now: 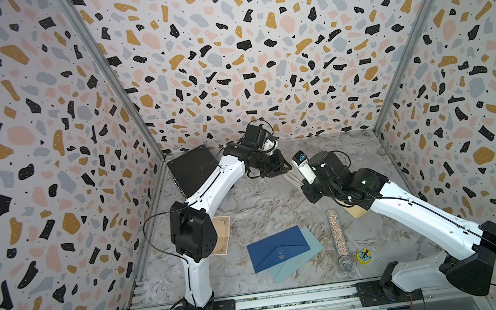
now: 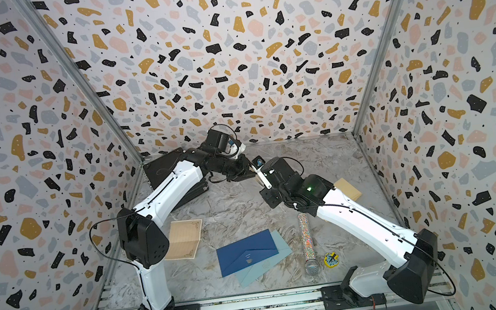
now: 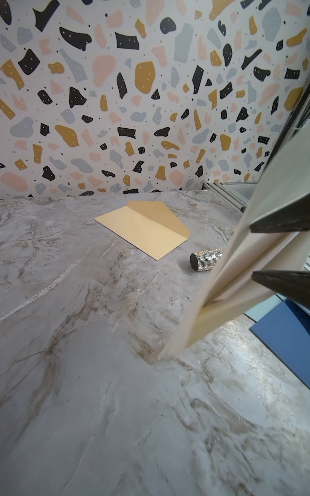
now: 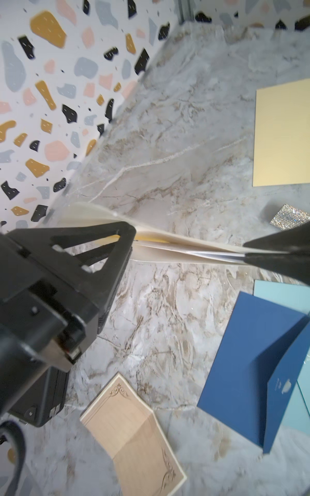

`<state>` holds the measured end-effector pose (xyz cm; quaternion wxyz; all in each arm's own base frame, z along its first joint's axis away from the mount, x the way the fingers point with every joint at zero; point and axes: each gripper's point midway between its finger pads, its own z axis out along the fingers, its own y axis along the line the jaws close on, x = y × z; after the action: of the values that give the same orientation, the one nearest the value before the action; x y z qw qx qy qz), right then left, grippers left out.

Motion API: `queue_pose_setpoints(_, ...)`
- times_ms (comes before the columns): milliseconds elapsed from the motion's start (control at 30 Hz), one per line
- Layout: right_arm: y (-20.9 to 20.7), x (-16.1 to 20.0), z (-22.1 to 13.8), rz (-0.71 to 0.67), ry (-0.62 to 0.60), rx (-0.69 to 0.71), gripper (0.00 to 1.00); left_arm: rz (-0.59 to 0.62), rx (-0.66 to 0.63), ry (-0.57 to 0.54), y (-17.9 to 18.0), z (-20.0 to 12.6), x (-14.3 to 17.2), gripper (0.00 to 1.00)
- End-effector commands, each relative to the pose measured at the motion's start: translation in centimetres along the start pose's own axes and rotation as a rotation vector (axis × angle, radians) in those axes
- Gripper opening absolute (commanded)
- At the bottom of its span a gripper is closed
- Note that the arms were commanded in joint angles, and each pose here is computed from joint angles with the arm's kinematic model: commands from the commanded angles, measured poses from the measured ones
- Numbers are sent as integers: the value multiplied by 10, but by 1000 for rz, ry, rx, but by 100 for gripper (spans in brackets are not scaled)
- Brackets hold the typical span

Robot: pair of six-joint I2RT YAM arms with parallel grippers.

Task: Take the letter paper out of the envelope
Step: Take out the letter paper from the envelope.

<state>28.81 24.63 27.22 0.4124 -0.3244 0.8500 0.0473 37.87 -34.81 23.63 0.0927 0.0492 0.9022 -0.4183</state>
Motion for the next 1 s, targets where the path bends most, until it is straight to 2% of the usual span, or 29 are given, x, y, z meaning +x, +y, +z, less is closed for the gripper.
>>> queue_pose_setpoints(0,-7,-20,-3,-76,-97,103,0,-89,4,65,3,9,12,27)
queue_pose_setpoints(200,-10,-25,2,-122,-135,181,0,-158,-38,108,15,14,21,24)
queue_pose_setpoints(400,-4,-25,7,-141,-137,171,0,-171,-36,104,18,17,21,22)
queue_pose_setpoints(500,-1,-25,6,-140,-144,164,0,-173,-34,103,18,18,20,14)
queue_pose_setpoints(633,0,-20,8,-144,-132,157,0,-171,-12,84,11,15,16,0)
queue_pose_setpoints(767,3,-8,15,-149,-89,145,0,-174,35,52,-4,7,8,0)
queue_pose_setpoints(967,-11,15,32,-54,10,134,0,-222,114,11,-25,-11,-8,0)
